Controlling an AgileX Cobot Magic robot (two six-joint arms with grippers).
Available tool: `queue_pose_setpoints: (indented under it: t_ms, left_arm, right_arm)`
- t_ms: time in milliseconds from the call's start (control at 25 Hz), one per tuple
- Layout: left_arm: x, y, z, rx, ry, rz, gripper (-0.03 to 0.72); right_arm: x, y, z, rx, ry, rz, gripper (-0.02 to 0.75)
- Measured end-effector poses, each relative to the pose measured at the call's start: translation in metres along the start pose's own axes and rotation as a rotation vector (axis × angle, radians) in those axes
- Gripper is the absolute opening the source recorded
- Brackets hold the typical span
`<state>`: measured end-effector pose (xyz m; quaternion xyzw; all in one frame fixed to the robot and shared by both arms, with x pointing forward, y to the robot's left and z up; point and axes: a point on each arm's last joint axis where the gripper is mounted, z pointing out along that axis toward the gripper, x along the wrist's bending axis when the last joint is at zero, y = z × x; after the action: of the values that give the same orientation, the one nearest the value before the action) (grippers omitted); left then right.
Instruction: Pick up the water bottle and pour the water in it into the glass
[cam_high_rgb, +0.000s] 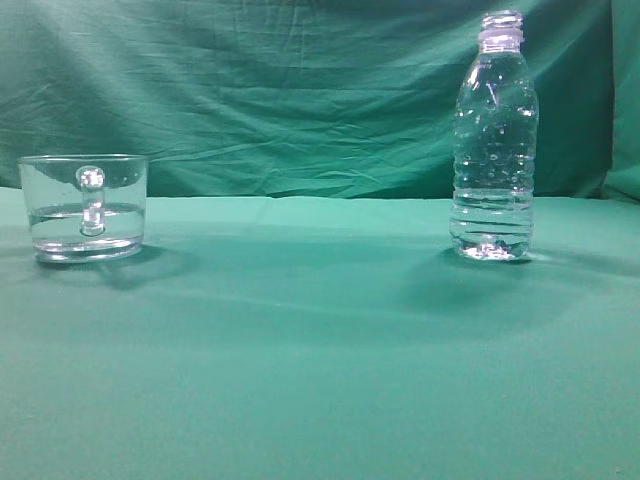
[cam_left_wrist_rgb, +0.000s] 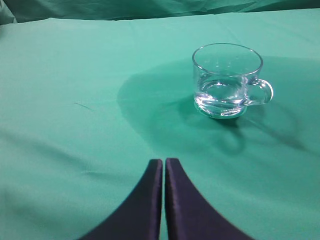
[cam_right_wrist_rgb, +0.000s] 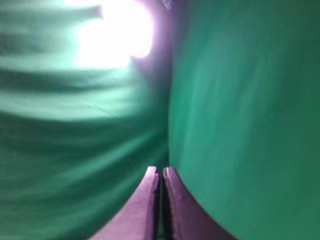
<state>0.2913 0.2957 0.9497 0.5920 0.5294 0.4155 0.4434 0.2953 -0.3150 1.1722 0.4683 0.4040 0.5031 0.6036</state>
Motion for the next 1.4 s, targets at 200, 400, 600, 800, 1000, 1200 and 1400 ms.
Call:
queue_pose_setpoints:
  t_ms: [200,400,600,800,1000,1200,1400]
  left_arm:
    - [0.0,0.0,0.0,0.0,0.0,0.0,0.0]
    - [0.0,0.0,0.0,0.0,0.0,0.0,0.0]
    - [0.0,0.0,0.0,0.0,0.0,0.0,0.0]
    - [0.0,0.0,0.0,0.0,0.0,0.0,0.0]
    - [0.0,0.0,0.0,0.0,0.0,0.0,0.0]
    - [0.0,0.0,0.0,0.0,0.0,0.0,0.0]
    - [0.0,0.0,0.0,0.0,0.0,0.0,0.0]
  right_arm:
    - [0.004,-0.032,-0.006,0.347,0.06,-0.114,0.0]
    - [0.013,-0.066,-0.025,0.424,0.182,-0.106,0.0]
    - [0.018,-0.12,-0.039,0.426,0.218,-0.047,0.0]
    - [0.02,-0.166,-0.049,0.444,0.225,-0.033,0.0]
    - [0.021,-0.199,-0.057,0.49,0.229,-0.026,0.0]
    - [0.022,-0.214,-0.06,0.531,0.232,-0.025,0.0]
    - [0.023,-0.218,-0.061,0.549,0.236,0.005,0.0]
